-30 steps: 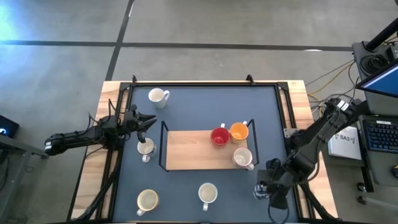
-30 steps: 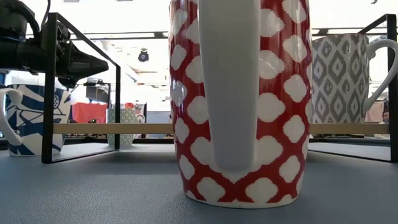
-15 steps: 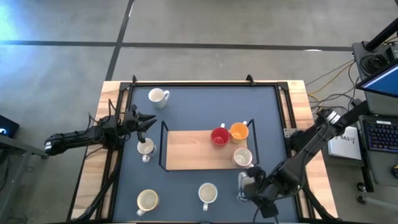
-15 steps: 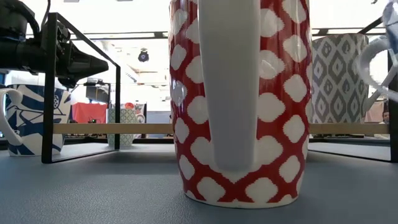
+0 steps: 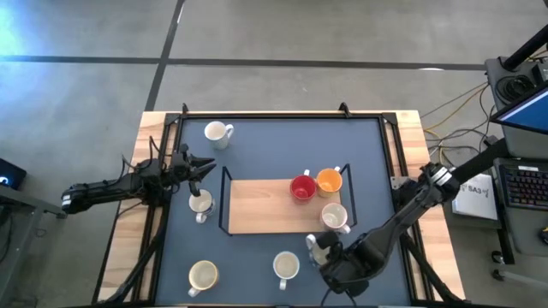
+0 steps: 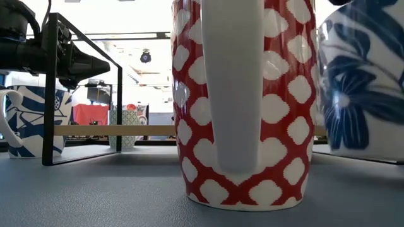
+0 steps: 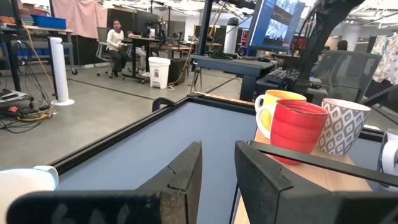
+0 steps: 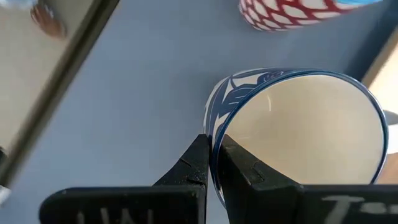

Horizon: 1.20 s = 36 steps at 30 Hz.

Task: Place coffee mugs
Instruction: Move the right blue cup to bottom center of the table, then put the red cup on the shelf aligned with the other red cup

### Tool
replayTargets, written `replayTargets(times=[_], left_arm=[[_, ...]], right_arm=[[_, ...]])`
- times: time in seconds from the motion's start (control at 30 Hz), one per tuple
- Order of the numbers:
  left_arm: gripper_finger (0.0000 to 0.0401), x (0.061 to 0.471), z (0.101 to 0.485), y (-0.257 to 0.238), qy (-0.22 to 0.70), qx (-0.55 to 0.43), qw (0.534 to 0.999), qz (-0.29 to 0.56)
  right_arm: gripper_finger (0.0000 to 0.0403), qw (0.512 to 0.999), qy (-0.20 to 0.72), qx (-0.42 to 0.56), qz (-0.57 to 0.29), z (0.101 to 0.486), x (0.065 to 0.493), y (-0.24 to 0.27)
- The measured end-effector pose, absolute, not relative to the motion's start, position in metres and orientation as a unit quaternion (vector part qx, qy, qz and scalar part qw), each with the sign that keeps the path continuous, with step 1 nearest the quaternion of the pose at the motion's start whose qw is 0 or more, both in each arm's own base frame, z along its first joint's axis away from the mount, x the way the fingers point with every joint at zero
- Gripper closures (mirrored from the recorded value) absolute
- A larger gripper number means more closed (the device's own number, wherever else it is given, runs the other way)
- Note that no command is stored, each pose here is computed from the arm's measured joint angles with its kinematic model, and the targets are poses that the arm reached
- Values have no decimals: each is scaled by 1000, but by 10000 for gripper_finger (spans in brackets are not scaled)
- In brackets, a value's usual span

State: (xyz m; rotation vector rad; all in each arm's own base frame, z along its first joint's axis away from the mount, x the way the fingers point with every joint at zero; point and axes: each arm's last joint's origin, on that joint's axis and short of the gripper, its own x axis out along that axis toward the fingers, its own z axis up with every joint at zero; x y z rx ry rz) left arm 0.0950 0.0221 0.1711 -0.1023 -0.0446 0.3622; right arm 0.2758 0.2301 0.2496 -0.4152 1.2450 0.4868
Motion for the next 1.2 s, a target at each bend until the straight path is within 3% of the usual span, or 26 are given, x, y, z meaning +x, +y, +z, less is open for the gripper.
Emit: replayTargets(times=[0.4,0.77,1.0,1.2], left_arm=[[323,95,171,22,-22,-51,982,180],[323,95,171,22,-22,-51,982,180],[323,95,171,22,-22,-51,982,180],[323,95,171,22,-22,-51,982,180]], right_arm=[[384,758,575,-205,230,245,292,215],[302,761,578,-196,222,247,294,213],[294,780,578,-145,190,276,297,212],[308,826,551,-22,120,302,314,205]])
